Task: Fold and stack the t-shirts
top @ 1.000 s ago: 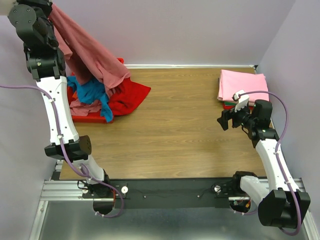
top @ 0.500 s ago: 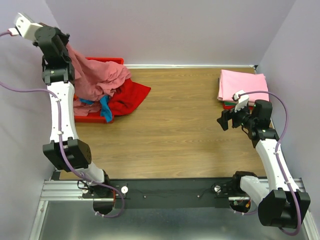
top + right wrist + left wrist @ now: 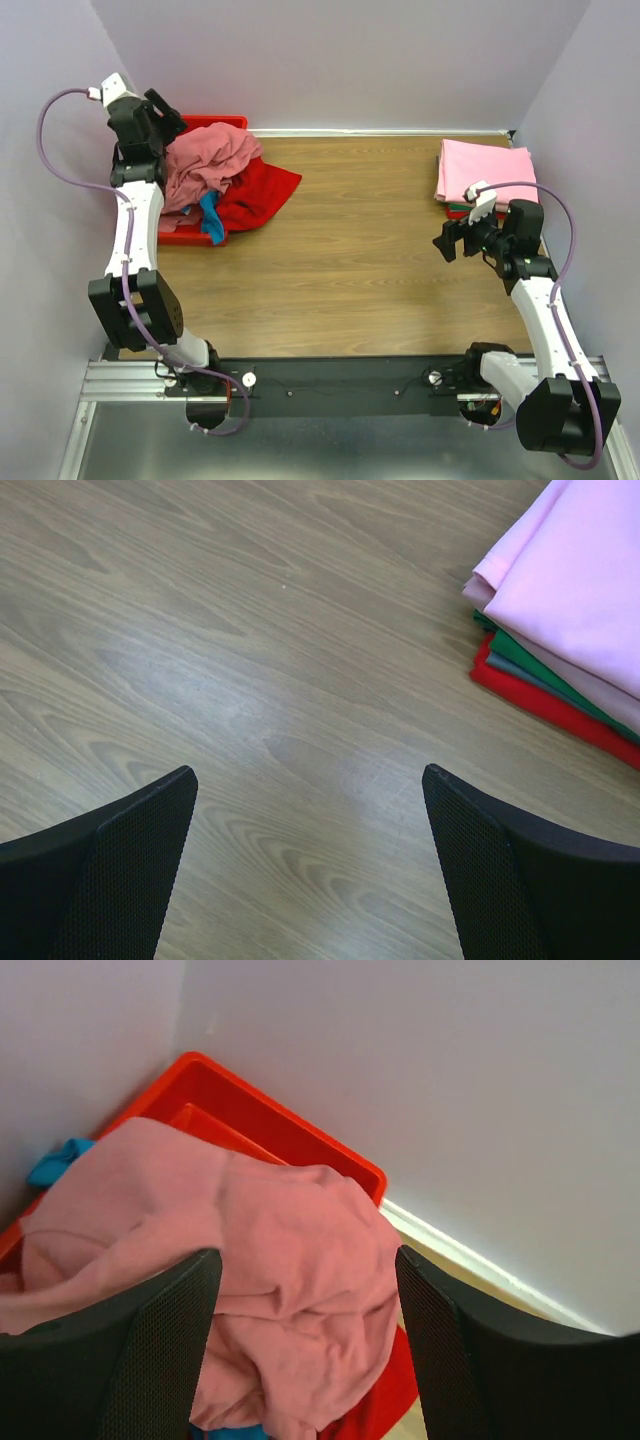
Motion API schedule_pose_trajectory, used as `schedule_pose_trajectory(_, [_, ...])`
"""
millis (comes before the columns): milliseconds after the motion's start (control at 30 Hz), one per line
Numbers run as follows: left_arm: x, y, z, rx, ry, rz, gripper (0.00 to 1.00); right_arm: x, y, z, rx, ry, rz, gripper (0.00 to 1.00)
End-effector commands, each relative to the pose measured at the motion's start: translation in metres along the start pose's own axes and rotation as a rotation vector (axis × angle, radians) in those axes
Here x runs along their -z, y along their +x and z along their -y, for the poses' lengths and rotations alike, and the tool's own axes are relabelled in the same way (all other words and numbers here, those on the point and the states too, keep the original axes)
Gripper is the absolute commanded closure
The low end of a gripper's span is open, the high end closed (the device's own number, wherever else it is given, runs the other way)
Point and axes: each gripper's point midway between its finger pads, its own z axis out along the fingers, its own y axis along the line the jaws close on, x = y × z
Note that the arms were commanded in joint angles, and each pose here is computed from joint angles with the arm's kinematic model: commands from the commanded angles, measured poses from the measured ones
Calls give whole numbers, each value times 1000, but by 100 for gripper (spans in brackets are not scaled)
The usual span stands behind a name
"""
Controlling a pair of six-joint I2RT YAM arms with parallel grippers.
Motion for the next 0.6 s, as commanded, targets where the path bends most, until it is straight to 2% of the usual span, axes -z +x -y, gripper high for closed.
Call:
schedule_pose_trajectory(0, [23,-7,63,-198,249,-6,21,-1,6,-7,-7,-38,-18,0])
schedule_pose_trajectory(33, [24,1,83,-260,309,-25,21,-1,7,-6,-9,-37,-21,0])
schedule_pose_trajectory(167, [1,55,108,-378,340,-193,20,-2,8,-6,-11,-34,-26,0])
schedule_pose_trajectory(200, [-15,89,91,-438,305,-301,19,-2,9,-5,-9,-33,-27,0])
schedule_pose_trajectory(233, [-14,95,116,-481,342,-311,19,-2,10,-5,-12,-32,-31,0])
schedule_pose_trajectory(267, [-21,100,109,-511,309,-335,19,-3,10,-5,-13,-32,-33,0])
schedule_pose_trajectory(300, [-27,135,104,-558,282,-426,19,-3,10,-5,-13,-34,-33,0])
schedule_pose_trajectory(333, [-33,126,104,-609,240,-397,19,-3,11,-4,-14,-31,-34,0])
schedule_pose_trajectory(400, [-38,143,101,-665,203,-428,19,-4,12,-5,-14,-34,-37,0])
schedule_pose_trajectory(567, [-51,149,87,-763,92,-423,22,-5,13,-5,-19,-38,-44,0])
